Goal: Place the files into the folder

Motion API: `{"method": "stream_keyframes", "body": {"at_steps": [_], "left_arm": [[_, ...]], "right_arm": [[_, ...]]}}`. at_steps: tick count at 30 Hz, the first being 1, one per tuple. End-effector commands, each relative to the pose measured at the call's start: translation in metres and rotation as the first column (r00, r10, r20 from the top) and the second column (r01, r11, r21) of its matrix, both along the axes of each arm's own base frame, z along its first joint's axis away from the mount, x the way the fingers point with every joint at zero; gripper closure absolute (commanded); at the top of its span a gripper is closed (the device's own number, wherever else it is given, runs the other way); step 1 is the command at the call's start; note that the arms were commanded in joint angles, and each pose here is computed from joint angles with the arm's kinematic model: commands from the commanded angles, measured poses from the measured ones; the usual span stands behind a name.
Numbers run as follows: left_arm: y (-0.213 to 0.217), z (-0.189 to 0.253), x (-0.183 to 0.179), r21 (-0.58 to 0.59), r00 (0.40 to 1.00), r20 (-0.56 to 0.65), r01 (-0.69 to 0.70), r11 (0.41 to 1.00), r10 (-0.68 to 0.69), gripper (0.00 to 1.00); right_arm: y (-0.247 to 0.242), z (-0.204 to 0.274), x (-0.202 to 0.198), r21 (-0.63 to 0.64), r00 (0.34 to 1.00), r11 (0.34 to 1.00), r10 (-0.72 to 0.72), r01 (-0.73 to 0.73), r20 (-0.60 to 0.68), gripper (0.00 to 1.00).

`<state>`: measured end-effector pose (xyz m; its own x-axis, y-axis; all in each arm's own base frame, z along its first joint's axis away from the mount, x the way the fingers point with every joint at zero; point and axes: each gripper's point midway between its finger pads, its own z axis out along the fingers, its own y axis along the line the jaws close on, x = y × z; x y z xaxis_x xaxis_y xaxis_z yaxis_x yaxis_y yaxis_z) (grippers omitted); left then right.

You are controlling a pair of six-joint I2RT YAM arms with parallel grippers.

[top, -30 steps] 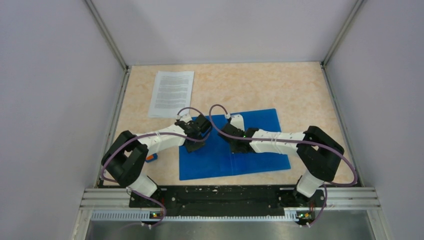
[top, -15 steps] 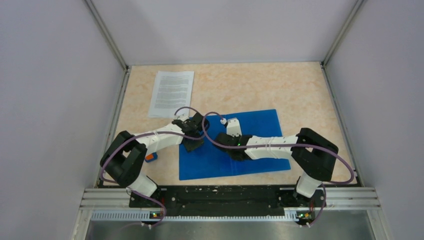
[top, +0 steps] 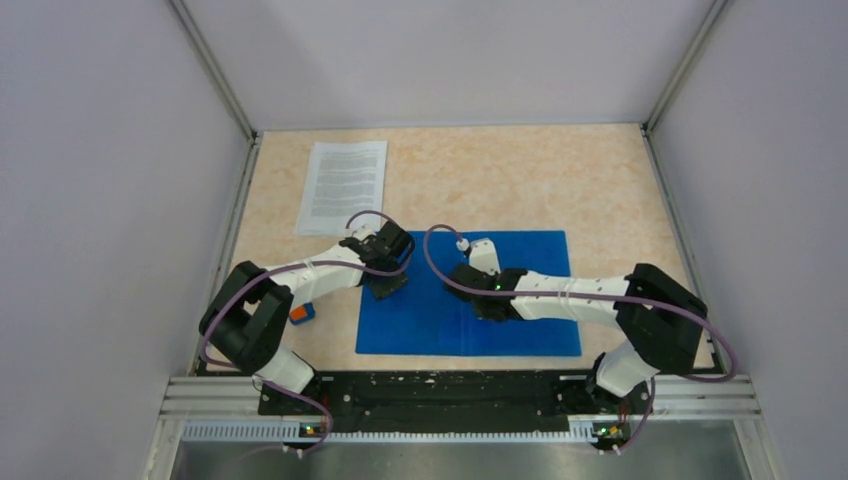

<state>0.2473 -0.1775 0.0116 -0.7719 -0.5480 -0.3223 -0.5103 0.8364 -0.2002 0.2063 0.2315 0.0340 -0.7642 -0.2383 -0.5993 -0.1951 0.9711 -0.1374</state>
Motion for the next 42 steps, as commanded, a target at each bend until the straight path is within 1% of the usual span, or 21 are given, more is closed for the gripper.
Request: {"method": "stream_keyframes", "body": {"at_steps": [1,5,9,11,14,17,29,35,39,42], "left_arm": [[0.056,-0.057,-0.053,0.208,0.98,-0.196,0.005,0.978,0.037,0.56],[0.052,-0.051,-0.054,0.2,0.983,-0.18,0.011,0.98,0.026,0.54],[0.048,-0.047,-0.056,0.195,0.986,-0.166,0.02,0.981,0.013,0.54],[0.044,-0.047,-0.059,0.188,0.986,-0.167,0.022,0.982,0.01,0.54],[0.038,-0.044,-0.061,0.169,0.988,-0.154,0.017,0.985,0.009,0.55],[0.033,-0.041,-0.064,0.156,0.989,-0.144,0.012,0.988,0.011,0.55],[0.029,-0.035,-0.067,0.134,0.992,-0.122,0.001,0.991,0.015,0.55],[0.03,-0.035,-0.068,0.133,0.993,-0.119,0.003,0.991,0.013,0.55],[0.029,-0.035,-0.068,0.129,0.993,-0.118,0.003,0.992,0.013,0.55],[0.026,-0.033,-0.066,0.113,0.993,-0.114,0.003,0.994,0.01,0.55]], "right_arm": [[-0.026,0.009,-0.008,-0.017,0.997,1.0,0.008,-0.009,-0.078,0.94],[-0.017,0.016,-0.002,0.07,0.995,0.997,0.0,0.007,-0.096,0.88],[0.007,0.035,0.001,0.193,0.995,0.981,0.013,0.005,-0.094,0.79],[0.021,0.041,-0.001,0.269,0.994,0.963,0.022,0.008,-0.109,0.78],[0.028,0.038,-0.002,0.306,0.992,0.951,-0.006,0.046,-0.13,0.8],[0.03,0.03,-0.003,0.304,0.988,0.95,-0.028,0.073,-0.153,0.84],[0.035,0.009,0.006,0.313,0.983,0.938,-0.103,0.147,-0.154,0.84],[0.019,0.004,0.008,0.26,0.978,0.946,-0.166,0.195,-0.129,0.84],[0.01,0.004,0.008,0.235,0.977,0.951,-0.181,0.203,-0.114,0.84],[0.008,-0.002,0.008,0.204,0.977,0.959,-0.172,0.195,-0.126,0.84]]}}
